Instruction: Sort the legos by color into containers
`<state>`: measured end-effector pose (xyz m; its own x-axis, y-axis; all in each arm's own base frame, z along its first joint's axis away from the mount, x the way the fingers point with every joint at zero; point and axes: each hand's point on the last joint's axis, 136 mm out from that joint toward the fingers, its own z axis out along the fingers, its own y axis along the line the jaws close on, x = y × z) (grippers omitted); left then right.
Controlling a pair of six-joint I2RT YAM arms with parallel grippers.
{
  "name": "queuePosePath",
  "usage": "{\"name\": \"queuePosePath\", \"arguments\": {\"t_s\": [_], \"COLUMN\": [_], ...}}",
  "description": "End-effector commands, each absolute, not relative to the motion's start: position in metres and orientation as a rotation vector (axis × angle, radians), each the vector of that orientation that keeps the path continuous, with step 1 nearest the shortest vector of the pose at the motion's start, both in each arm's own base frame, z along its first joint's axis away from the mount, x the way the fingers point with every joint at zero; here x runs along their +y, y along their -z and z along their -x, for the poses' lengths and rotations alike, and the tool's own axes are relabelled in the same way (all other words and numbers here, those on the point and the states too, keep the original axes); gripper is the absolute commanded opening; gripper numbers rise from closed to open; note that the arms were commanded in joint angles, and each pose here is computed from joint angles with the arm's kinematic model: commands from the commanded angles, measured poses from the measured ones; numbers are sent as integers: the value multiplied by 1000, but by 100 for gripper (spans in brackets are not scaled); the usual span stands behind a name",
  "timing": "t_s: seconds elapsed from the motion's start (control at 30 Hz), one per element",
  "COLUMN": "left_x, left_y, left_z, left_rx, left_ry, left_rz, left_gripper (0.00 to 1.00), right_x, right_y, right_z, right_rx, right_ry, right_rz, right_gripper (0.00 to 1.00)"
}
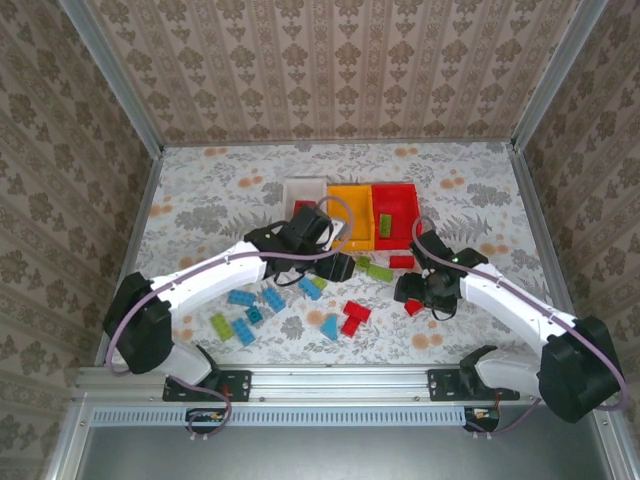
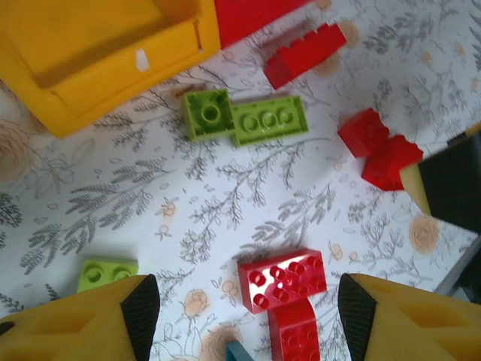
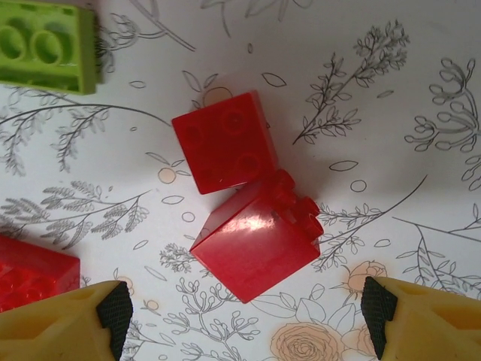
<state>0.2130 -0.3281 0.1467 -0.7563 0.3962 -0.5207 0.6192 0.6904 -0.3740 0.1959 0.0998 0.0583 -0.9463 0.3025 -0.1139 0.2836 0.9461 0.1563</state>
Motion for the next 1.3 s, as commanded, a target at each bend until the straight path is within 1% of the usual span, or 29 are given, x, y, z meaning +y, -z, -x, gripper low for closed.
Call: {"name": "queuePosePath", "arguments": {"t_s": [0.0, 0.1, 0.23, 0.37, 0.57, 0.67, 0.7, 0.77, 0.87, 0.97, 1.07, 1.17, 1.27], "left_x": [-340, -339, -337, -333, -329, -329, -330, -330, -327, -316, -301, -279, -256], "left_y": [-173, -173, -173, -173, -175, -177, -178, -182, -191, -202, -210, -214, -208], "left_z": [-208, -206, -204, -201, -199, -199, -199, -201, -208, -223, -238, -253, -262], "left_rx": [2351, 2356, 2364, 2364, 2358, 2352, 2352, 2347, 2336, 2347, 2356, 2371, 2409], "left_ry": [854, 856, 851, 850, 849, 850, 853, 855, 832, 785, 756, 696, 640], "left_rz": [-863, -867, -865, -862, -863, -860, -856, -843, -793, -672, -539, -394, -279], "left_gripper": [67, 67, 67, 67, 66, 66, 66, 66, 66, 66, 66, 66, 65], "right_x": [101, 100, 100, 100, 97, 93, 93, 94, 102, 123, 157, 194, 222], "right_y": [-47, -40, -28, -21, -14, -19, -23, -34, -57, -88, -114, -131, -133], "right_z": [-195, -199, -201, -207, -197, -194, -195, -198, -206, -225, -254, -286, -320], "right_rx": [2964, 2930, 2871, 2807, 2823, 2818, 2813, 2806, 2808, 2789, 2741, 2691, 2663], "right_ry": [-237, -249, -279, -307, -288, -278, -286, -304, -342, -400, -459, -494, -457], "right_rz": [-615, -746, -930, -1035, -1083, -1061, -1045, -1002, -879, -660, -425, -236, -107], "right_gripper": [83, 82, 76, 69, 54, 43, 39, 33, 29, 29, 29, 29, 29]}}
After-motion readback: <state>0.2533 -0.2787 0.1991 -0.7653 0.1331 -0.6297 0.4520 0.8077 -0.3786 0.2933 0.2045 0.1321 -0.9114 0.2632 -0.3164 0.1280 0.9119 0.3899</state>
